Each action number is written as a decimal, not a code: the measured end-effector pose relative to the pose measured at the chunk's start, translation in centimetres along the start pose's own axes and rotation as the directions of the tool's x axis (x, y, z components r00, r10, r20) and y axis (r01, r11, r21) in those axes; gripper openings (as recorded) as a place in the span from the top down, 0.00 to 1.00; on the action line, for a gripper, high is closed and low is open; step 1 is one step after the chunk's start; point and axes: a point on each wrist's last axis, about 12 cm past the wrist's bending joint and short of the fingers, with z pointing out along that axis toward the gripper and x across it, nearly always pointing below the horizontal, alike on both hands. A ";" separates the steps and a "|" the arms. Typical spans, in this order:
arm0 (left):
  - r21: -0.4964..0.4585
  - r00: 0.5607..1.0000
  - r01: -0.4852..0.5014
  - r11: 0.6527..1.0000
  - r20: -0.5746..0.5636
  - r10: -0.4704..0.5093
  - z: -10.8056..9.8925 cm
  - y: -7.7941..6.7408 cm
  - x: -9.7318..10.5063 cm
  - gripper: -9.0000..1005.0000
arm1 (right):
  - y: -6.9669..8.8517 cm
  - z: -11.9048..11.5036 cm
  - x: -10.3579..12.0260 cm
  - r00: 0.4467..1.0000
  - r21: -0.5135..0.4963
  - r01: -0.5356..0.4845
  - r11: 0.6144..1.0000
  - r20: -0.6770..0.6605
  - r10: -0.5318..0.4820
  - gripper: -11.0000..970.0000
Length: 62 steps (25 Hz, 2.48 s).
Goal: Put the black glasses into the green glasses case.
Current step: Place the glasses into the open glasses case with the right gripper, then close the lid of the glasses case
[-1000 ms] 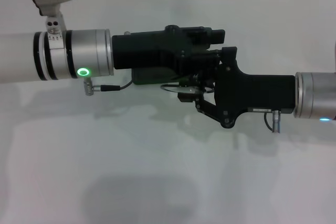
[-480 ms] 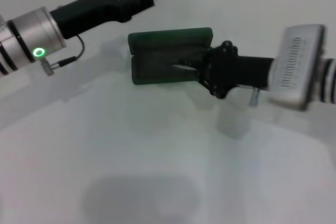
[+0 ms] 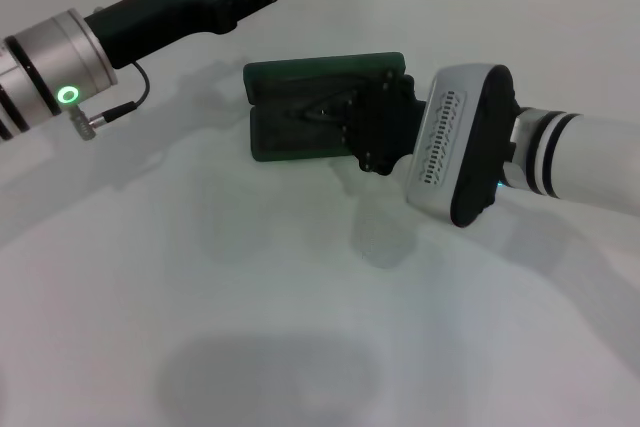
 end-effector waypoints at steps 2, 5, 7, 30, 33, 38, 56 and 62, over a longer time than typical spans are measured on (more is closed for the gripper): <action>0.003 1.000 -0.001 1.000 -0.001 0.001 0.1 0.0 0.0 0.40 | -0.3 0.3 -0.3 1.000 0.007 -0.010 1.000 -0.002 0.010 0.88; 0.004 1.000 0.000 1.000 -0.001 0.000 0.2 -0.1 0.0 0.40 | -0.7 0.7 -0.5 0.999 0.009 -0.035 0.999 -0.012 0.035 0.88; 0.005 1.000 -0.001 1.000 -0.001 0.001 0.3 -0.1 0.0 0.40 | -0.8 1.0 -0.5 0.999 0.001 -0.046 0.999 -0.022 0.046 0.88; -0.086 0.987 -0.014 0.996 -0.160 0.000 0.5 1.0 1.6 0.40 | -3.0 -4.9 3.3 0.881 -0.044 -0.436 0.899 0.185 0.436 0.65; -0.044 0.964 -0.047 0.998 -0.263 0.034 0.9 0.7 2.2 0.40 | -4.9 -8.5 6.5 0.779 0.021 -0.589 0.808 0.282 0.560 0.65; 0.061 0.924 -0.083 0.995 -0.369 0.100 1.7 -0.5 3.4 0.40 | -5.7 -14.0 9.6 0.644 0.076 -0.715 0.695 0.457 0.613 0.64; 0.049 0.869 -0.107 0.993 -0.481 0.117 4.2 -0.8 4.2 0.40 | -5.5 -14.2 9.4 0.625 0.061 -0.721 0.690 0.487 0.610 0.62; 0.044 0.849 -0.108 0.993 -0.515 0.115 4.4 -0.8 4.6 0.40 | -5.5 -14.2 9.5 0.627 0.062 -0.719 0.692 0.486 0.609 0.61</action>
